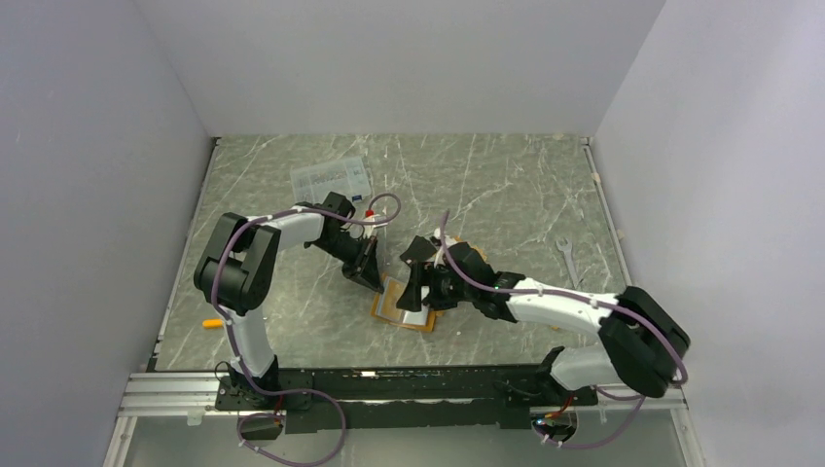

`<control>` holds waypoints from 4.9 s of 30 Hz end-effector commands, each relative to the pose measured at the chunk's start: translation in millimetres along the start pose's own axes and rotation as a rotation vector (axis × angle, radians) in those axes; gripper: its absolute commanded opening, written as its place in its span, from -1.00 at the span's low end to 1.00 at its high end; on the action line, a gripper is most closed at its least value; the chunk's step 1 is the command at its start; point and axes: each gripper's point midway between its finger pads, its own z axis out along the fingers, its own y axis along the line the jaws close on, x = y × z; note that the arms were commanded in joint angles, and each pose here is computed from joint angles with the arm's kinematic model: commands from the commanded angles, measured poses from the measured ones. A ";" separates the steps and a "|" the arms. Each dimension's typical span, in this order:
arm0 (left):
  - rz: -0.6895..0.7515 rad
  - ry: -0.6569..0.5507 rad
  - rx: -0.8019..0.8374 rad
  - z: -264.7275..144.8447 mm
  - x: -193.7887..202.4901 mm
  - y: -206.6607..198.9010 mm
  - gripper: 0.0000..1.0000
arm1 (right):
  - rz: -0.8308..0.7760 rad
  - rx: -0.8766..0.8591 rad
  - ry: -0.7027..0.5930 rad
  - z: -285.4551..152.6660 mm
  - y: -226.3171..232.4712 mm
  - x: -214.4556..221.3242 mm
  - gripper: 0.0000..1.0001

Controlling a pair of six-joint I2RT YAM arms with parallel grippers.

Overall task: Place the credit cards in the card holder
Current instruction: Close the card holder at the center of the board.

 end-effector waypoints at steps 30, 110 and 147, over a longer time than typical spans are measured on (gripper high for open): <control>0.060 -0.015 -0.042 -11.9 -6.2 -10.8 -0.94 | -0.101 0.681 -0.053 -32.9 -70.9 0.8 -0.47; 0.294 0.223 -0.073 87.4 -1.8 -10.2 -0.44 | 0.192 0.188 -0.289 -27.3 -65.9 1.9 -1.00; 0.700 -0.119 -0.062 -21.2 -38.6 -64.8 0.99 | 0.117 0.214 0.002 24.2 -32.5 -4.0 -1.00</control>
